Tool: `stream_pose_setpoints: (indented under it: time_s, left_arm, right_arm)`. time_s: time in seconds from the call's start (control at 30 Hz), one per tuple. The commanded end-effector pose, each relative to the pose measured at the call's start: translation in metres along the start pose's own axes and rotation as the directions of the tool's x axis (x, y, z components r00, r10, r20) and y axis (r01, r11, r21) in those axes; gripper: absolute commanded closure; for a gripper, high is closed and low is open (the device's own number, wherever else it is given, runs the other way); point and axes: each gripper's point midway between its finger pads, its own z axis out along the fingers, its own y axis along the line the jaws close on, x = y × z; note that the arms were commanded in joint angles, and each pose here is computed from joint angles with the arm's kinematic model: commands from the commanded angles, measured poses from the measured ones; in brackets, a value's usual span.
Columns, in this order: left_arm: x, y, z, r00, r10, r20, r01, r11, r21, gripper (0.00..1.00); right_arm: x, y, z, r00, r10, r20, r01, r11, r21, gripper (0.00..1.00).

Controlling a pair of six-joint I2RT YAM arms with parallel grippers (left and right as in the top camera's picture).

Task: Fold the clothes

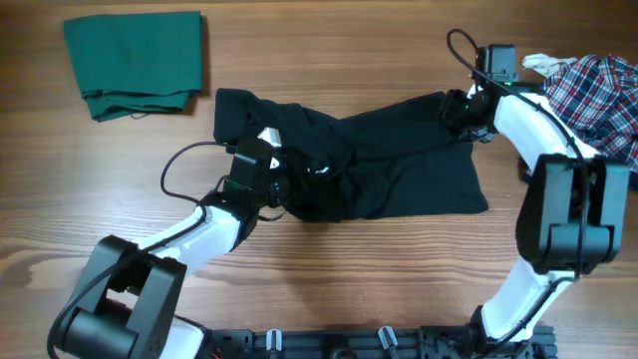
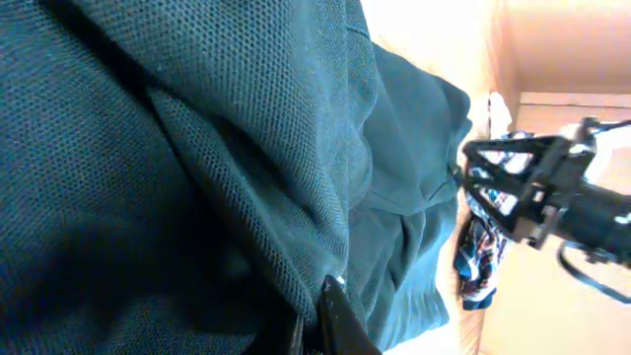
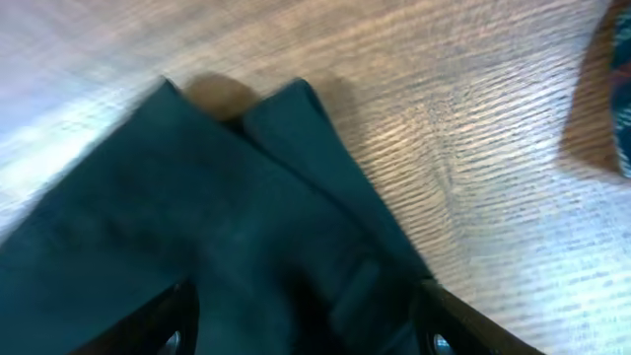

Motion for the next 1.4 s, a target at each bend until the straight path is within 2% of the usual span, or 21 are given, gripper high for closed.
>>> stream_pose_setpoints:
  time_s: [0.0, 0.2, 0.43, 0.8, 1.03, 1.13, 1.37]
  left_arm:
    - [-0.003, 0.0, 0.003, 1.0, 0.006, 0.011, -0.006, 1.0, -0.008, 0.96]
    - [-0.004, 0.0, 0.003, 1.0, 0.006, 0.015, -0.006, 1.0, -0.01, 0.96]
    - [-0.004, 0.0, 0.003, 1.0, 0.006, 0.015, -0.006, 1.0, -0.01, 0.96]
    - [-0.003, 0.0, 0.003, 1.0, 0.006, 0.014, -0.006, 1.0, -0.011, 0.96]
    - [-0.003, 0.0, 0.003, 1.0, 0.006, 0.014, -0.006, 1.0, -0.011, 0.95]
    - [-0.003, 0.0, 0.003, 1.0, 0.006, 0.014, -0.006, 1.0, -0.011, 0.95]
    - [-0.003, 0.0, 0.003, 1.0, 0.007, 0.015, -0.006, 1.0, -0.011, 0.94]
  right_arm:
    - [-0.001, -0.014, 0.007, 0.996, -0.085, -0.005, 0.085, 0.996, 0.037, 0.3]
    - [-0.007, -0.017, 0.008, 0.995, -0.102, 0.016, 0.101, 0.994, 0.034, 0.3]
    - [-0.001, -0.004, 0.009, 0.995, -0.101, -0.01, 0.101, 0.994, -0.044, 0.32]
    - [0.013, -0.007, 0.021, 0.984, -0.167, -0.064, 0.164, 0.985, -0.05, 0.36]
    - [0.021, -0.005, 0.03, 0.981, -0.168, -0.095, 0.162, 0.984, -0.07, 0.49]
    - [0.021, -0.005, 0.03, 0.981, -0.168, -0.094, 0.161, 0.984, -0.07, 0.61]
    - [0.011, -0.006, 0.022, 0.983, -0.165, -0.084, 0.161, 0.986, -0.047, 0.72]
